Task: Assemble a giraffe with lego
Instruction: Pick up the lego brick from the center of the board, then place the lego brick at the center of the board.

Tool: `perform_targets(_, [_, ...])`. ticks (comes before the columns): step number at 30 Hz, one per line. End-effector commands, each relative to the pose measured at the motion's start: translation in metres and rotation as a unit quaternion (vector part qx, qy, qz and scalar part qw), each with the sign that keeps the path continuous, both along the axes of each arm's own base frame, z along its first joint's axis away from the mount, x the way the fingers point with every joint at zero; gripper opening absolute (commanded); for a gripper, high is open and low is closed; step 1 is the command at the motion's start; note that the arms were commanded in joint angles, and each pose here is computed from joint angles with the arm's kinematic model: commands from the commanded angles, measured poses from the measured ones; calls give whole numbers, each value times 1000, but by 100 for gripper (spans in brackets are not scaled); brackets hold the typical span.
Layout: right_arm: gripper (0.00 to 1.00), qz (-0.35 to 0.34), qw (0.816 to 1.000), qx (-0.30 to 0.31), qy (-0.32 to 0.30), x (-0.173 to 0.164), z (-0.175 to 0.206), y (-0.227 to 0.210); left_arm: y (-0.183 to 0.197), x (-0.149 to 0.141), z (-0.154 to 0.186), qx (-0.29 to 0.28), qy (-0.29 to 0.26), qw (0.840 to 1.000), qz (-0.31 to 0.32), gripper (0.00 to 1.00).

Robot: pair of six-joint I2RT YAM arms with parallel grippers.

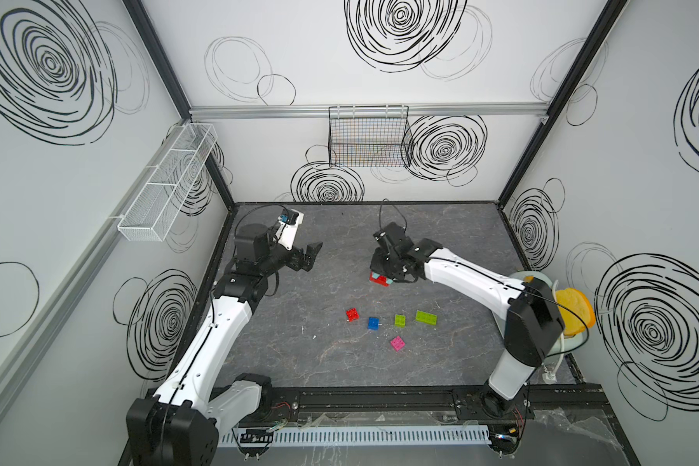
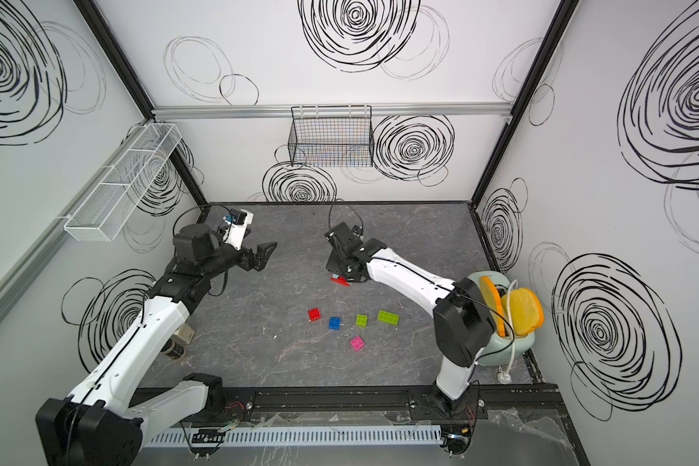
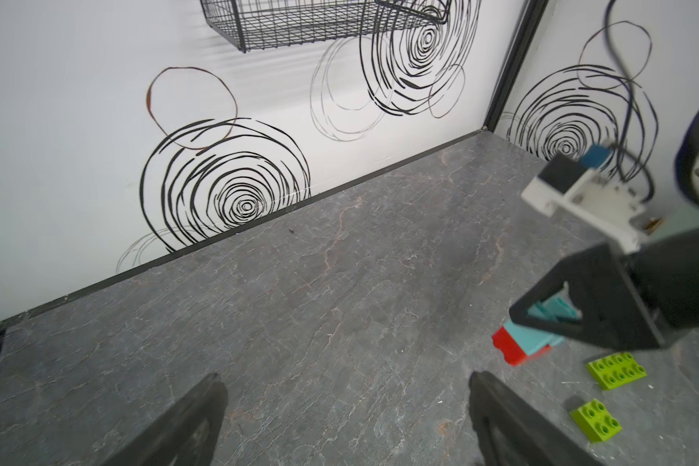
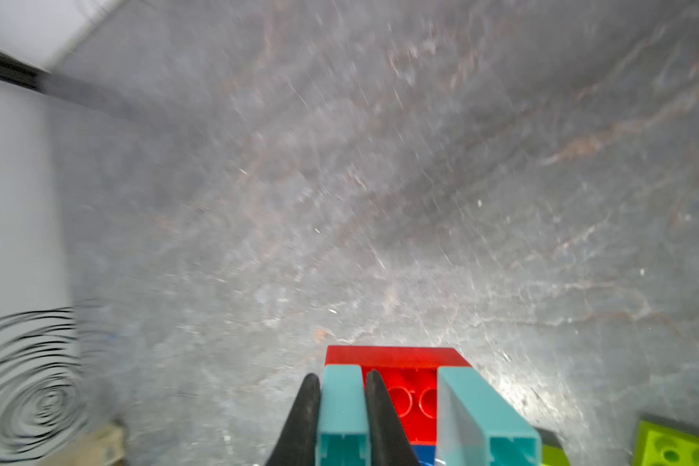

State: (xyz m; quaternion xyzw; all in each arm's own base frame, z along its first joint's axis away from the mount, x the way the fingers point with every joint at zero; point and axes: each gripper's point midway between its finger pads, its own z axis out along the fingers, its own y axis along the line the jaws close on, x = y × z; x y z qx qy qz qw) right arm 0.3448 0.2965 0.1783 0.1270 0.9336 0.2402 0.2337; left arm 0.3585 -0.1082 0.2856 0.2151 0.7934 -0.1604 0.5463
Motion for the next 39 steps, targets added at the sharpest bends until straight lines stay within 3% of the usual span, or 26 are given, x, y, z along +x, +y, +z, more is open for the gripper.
perform_targets(1, [0,77,988,123,-56,2,69,6,-20,1,15,-12,-8,998,-67,98])
perform_targets(6, [0,98,958,255,-89,9,132,-35,-57,-9,31,-24,-24,981,-191,98])
perform_targets(8, [0,108,942,305,-90,9,151,-48,-77,-22,40,-17,-50,966,-252,98])
perform_targets(11, [0,134,922,352,-94,4,174,-55,-101,-42,46,12,-90,943,-321,98])
perform_targets(16, [0,174,904,384,-72,-6,187,-48,-127,-59,48,46,-111,909,-399,98])
perform_targets(22, [0,191,892,406,-59,-18,195,-45,-144,-57,57,48,-131,893,-427,98])
perform_targets(28, [0,194,884,421,-60,-26,207,-43,-174,-62,62,8,-115,881,-458,98])
perform_targets(32, [0,195,879,432,-49,-31,210,-40,-187,-61,78,-38,-105,878,-465,98])
perform_targets(36, [0,194,878,434,-52,-34,212,-39,-195,-56,76,-46,-101,876,-469,100])
perform_targets(39, [0,195,874,442,-45,-36,214,-37,-200,-53,81,-52,-99,875,-470,95])
